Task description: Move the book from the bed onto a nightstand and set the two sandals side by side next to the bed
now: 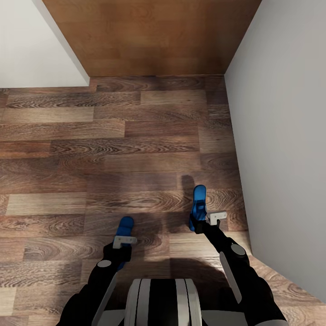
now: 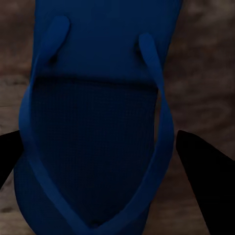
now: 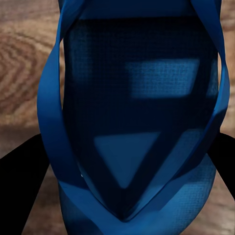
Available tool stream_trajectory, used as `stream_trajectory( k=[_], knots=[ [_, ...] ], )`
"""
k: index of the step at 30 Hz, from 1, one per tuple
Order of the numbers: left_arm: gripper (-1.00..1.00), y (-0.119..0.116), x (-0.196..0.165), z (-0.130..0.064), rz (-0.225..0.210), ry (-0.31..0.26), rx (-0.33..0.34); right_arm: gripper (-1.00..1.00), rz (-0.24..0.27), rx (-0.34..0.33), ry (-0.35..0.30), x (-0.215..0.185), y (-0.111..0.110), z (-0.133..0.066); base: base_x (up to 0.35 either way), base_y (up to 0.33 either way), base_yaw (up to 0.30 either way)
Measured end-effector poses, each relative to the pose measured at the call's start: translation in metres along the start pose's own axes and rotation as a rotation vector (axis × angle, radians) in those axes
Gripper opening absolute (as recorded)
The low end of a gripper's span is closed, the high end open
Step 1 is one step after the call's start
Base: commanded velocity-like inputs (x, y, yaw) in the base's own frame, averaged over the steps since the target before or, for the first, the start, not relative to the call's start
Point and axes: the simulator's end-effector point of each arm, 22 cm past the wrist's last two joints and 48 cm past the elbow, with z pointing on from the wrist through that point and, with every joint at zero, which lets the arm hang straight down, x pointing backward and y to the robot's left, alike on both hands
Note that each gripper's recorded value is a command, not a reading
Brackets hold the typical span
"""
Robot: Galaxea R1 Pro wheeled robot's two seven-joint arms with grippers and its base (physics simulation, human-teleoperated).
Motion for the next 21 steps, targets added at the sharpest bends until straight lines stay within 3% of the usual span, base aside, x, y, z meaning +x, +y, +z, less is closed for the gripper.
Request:
stream_trajectory(
  k=[21],
  knots=[
    [-1.0, 0.003, -0.031, -0.02, 0.002, -0.066, -0.006, -1.0, -0.018, -0.006, -0.063, -0.038, 0.007, -0.013, 0.0, 0.0, 0.0]
  ],
)
